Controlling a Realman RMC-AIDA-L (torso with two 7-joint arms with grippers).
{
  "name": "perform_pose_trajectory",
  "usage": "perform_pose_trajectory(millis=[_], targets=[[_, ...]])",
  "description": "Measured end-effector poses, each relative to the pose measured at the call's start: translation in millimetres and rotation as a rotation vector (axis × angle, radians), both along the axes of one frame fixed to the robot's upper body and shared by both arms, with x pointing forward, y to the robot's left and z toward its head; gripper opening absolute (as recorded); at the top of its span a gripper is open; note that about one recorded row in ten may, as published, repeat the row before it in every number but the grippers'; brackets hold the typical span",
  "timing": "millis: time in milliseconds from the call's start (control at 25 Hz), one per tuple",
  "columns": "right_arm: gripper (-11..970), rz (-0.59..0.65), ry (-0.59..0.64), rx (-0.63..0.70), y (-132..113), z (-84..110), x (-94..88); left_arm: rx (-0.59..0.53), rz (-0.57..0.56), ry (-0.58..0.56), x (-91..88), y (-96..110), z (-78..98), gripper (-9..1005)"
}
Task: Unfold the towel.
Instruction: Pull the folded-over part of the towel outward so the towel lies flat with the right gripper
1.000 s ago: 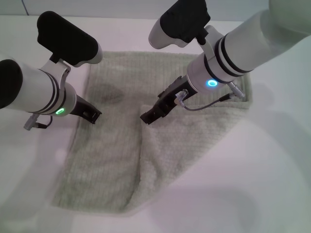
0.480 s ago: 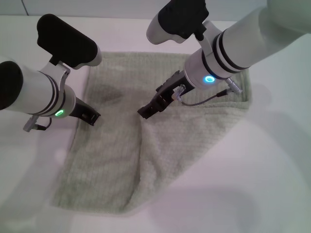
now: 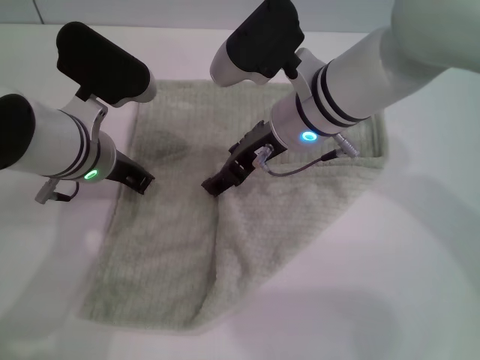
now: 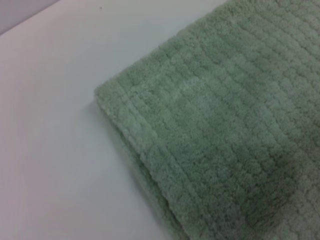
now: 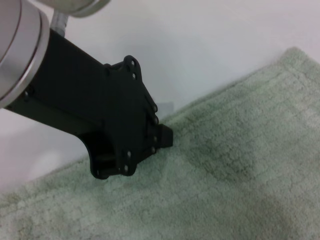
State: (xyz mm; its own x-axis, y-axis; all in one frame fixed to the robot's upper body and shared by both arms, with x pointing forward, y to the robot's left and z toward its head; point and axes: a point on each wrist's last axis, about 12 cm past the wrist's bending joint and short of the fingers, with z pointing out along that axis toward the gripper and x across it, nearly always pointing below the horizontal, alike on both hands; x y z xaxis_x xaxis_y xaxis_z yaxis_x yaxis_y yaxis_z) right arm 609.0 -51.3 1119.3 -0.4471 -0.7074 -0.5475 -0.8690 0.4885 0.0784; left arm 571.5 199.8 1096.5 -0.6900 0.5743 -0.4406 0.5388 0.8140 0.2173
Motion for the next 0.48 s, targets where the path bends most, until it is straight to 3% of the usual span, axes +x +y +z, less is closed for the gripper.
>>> perform_pose_trajectory(millis=[480], targets=[[823, -0.015, -0.006, -0.018, -2.3, -4.3, 3.3, 0.002, -0.003, 0.001, -0.3, -0.3, -0.4, -1]])
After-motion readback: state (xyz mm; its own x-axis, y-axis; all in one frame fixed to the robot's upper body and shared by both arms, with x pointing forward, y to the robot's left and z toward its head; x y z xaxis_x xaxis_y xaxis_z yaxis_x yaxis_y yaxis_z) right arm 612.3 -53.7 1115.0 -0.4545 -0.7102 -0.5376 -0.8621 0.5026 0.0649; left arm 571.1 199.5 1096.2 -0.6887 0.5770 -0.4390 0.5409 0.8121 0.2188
